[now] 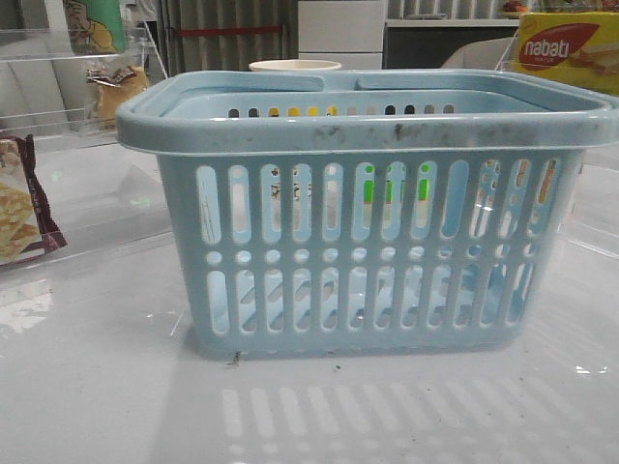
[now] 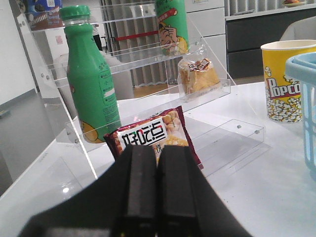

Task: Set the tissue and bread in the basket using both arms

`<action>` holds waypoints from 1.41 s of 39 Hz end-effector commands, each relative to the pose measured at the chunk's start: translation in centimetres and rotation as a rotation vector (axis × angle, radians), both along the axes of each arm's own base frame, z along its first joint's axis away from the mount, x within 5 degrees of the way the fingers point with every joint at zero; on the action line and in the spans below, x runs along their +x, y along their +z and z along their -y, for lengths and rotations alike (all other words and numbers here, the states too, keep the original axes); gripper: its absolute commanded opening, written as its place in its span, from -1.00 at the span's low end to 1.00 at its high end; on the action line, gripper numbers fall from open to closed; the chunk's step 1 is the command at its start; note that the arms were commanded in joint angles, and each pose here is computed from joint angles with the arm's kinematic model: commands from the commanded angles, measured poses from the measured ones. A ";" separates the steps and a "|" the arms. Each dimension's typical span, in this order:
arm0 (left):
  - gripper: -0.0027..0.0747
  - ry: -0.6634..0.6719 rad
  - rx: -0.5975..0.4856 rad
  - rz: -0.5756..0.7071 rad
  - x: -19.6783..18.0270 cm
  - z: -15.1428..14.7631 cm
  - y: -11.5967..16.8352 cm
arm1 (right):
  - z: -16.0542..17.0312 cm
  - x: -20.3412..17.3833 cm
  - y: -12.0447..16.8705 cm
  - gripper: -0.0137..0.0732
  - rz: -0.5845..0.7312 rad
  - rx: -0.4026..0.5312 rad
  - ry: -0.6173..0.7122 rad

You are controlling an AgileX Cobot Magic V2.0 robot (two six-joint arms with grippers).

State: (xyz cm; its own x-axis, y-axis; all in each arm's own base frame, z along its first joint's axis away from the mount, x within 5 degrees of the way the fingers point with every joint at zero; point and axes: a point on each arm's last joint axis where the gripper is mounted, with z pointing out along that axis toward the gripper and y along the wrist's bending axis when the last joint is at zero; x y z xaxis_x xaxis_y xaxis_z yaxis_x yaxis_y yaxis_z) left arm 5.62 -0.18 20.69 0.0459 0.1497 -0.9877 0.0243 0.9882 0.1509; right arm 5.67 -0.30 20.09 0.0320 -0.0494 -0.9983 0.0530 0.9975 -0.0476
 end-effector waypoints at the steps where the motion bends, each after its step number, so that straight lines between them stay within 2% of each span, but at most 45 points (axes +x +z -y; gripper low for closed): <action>1: -0.70 0.002 -0.017 0.104 -0.2 0.0 0.9 | 0.0 -0.2 0.9 -0.55 0.106 -0.010 -0.001; 29: -0.70 0.002 -0.017 0.104 -0.2 0.0 0.9 | 0.0 -0.2 0.9 -0.55 0.109 -0.011 -0.001; 34: -0.70 0.002 -0.016 0.127 -0.3 0.0 1.1 | -0.1 -0.3 1.3 -0.55 0.152 -0.013 0.002; 40: -0.70 0.002 -0.024 0.289 -0.8 -0.1 3.2 | -0.1 -0.6 3.0 -0.55 0.223 -0.016 0.005; 45: -0.70 0.001 -0.026 0.358 -1.6 -0.1 6.2 | -0.1 -1.5 6.0 -0.55 0.252 -0.017 -0.001; 55: -0.70 -0.002 -0.025 0.344 -3.0 -0.1 13.6 | -0.1 -3.3 13.1 -0.55 0.250 -0.014 -0.013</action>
State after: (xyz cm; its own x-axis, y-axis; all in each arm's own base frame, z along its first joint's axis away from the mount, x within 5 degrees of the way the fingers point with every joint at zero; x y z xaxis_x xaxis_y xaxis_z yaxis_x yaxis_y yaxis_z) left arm 3.02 -0.10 31.04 0.3245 0.1412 -0.9353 -0.0183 0.9895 0.1431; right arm 2.90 -0.25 30.05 0.2160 -0.0575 -0.9747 0.0704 0.9966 -0.0432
